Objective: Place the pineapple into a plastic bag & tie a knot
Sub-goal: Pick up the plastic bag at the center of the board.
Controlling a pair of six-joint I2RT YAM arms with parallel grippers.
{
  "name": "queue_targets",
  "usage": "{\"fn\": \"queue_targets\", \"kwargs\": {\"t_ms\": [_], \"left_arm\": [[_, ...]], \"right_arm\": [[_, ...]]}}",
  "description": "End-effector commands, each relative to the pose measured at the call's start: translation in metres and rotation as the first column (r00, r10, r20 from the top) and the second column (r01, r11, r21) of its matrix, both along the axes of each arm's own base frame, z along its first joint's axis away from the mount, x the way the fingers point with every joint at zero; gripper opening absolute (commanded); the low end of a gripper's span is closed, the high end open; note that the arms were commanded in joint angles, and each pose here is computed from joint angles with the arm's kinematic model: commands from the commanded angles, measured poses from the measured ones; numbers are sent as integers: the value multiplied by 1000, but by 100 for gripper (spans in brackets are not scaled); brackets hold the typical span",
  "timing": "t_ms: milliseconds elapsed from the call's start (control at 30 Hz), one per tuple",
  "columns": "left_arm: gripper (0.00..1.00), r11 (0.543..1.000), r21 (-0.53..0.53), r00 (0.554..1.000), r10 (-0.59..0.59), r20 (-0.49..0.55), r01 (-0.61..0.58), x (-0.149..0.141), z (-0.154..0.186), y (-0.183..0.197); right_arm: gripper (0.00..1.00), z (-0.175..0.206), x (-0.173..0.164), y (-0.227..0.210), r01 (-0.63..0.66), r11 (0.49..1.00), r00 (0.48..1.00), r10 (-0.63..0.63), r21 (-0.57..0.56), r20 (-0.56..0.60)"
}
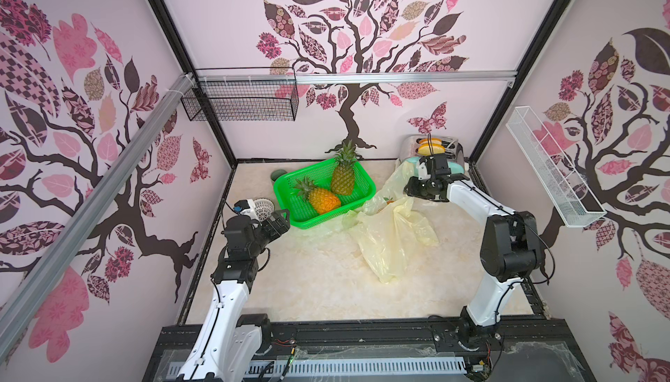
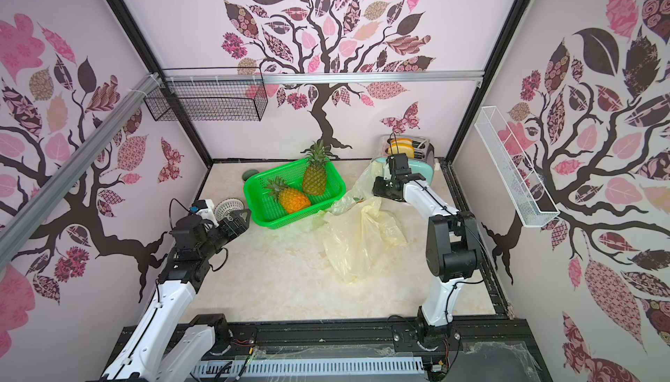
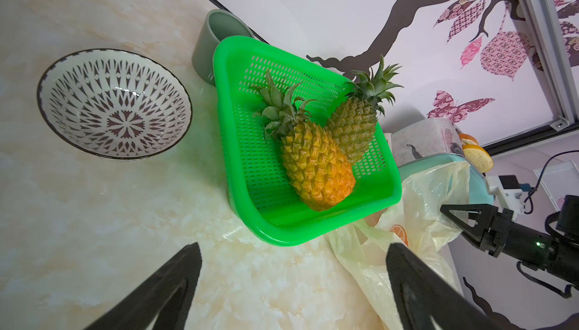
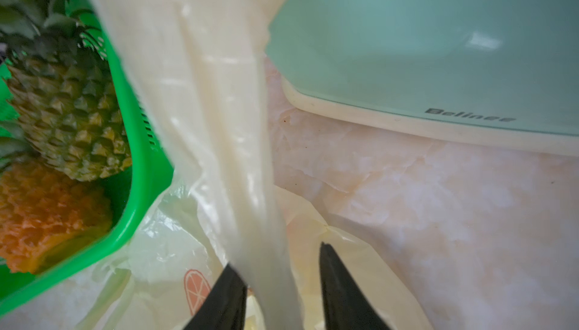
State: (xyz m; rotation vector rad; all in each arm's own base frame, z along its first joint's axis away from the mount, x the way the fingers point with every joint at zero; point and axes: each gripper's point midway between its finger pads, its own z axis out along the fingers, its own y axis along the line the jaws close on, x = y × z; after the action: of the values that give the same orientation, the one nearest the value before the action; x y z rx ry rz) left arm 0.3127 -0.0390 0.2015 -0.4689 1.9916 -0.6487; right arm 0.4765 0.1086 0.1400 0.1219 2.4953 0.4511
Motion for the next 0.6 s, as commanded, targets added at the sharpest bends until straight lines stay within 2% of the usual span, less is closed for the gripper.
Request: {"fn": "queue_targets", "kwargs": {"t_ms": [0, 100, 233, 400, 567], "left_arm": [[97, 999, -47, 999, -27, -33, 26, -4, -6, -8], [97, 998, -64, 999, -32, -40, 30, -4, -3, -10], [98, 993, -109, 998, -44, -50, 38, -4, 5, -14], [95, 970, -218, 991, -121, -65, 104, -4, 18, -37], [92, 964, -200, 976, -198, -94, 176, -7, 29, -76]], "right_arm": [[24, 23, 8, 5, -15, 1000, 998, 14, 19, 53], [11, 38, 5, 5, -15, 1000, 996, 13, 26, 86], [0, 70, -5, 9, -40, 998, 987, 30, 58, 160], [0, 127, -31, 18, -115, 986, 944, 70, 123, 322], [0, 176, -64, 29, -224, 963, 865, 127, 148, 485]]}}
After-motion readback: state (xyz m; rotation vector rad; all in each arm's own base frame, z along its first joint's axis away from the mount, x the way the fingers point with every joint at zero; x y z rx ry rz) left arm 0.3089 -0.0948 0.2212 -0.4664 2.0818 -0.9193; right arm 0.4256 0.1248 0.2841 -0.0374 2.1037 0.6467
